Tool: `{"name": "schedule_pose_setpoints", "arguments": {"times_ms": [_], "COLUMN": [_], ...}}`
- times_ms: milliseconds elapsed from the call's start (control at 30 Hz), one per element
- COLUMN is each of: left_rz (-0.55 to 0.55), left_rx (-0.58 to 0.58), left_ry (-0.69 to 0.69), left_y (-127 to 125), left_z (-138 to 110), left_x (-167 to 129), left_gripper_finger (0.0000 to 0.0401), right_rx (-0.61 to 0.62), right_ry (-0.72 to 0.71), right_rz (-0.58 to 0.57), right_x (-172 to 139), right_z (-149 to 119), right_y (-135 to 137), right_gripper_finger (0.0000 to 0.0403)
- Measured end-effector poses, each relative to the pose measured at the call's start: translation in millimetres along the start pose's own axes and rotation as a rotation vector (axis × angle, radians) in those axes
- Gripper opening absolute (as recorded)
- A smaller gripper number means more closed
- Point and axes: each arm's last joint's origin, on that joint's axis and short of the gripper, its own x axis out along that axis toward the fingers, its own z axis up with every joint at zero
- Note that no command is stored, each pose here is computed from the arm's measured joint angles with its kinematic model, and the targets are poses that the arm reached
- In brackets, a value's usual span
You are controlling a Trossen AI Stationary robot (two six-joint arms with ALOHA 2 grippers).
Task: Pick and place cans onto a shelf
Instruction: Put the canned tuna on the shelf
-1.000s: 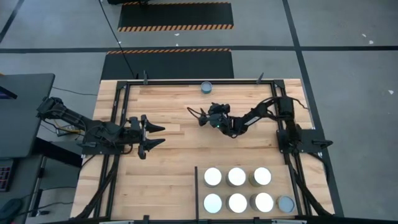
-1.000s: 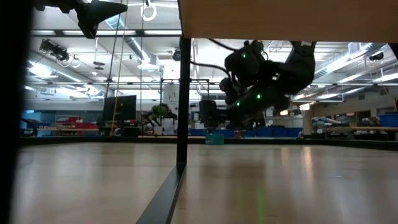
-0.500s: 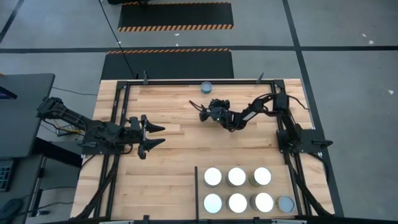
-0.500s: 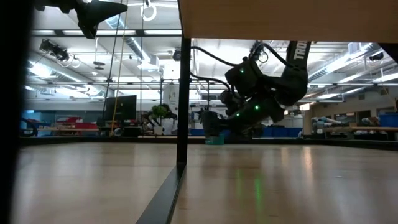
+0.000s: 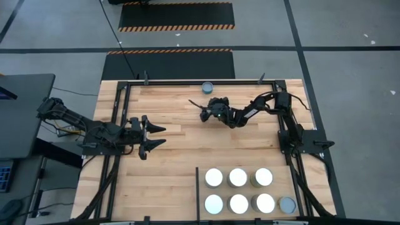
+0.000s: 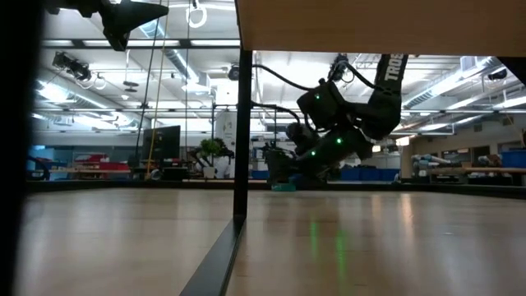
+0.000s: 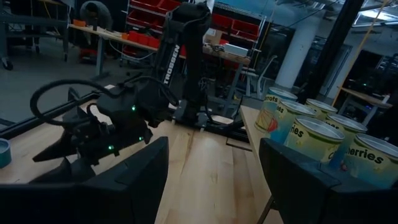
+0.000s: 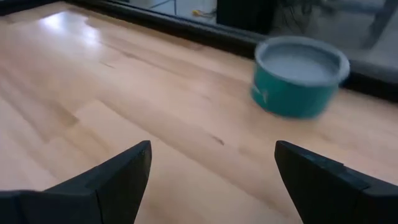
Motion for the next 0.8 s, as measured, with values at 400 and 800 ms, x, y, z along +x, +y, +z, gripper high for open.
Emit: {"name": "schedule_pose_setpoints", "arguments": {"times_ms": [400,800], "left_rz": [0.000,0.000], "left_rx": [0.000,0.000], "left_ry": [0.000,0.000], "left_y": [0.0,0.0], "left_z": [0.0,0.0], "left_x": [0.0,0.0], "left_gripper_finger": [0.0256,0.0256], "right_rx": [-0.250,-0.286], "right_ry": [0.148,0.084], "right_rz": [-0.017,-0.193], "right_x": [10.3,22.7], "right_z": [15.0,38.7], "right_y": [19.6,14.5], "right_gripper_finger": [0.0348,0.0348]}}
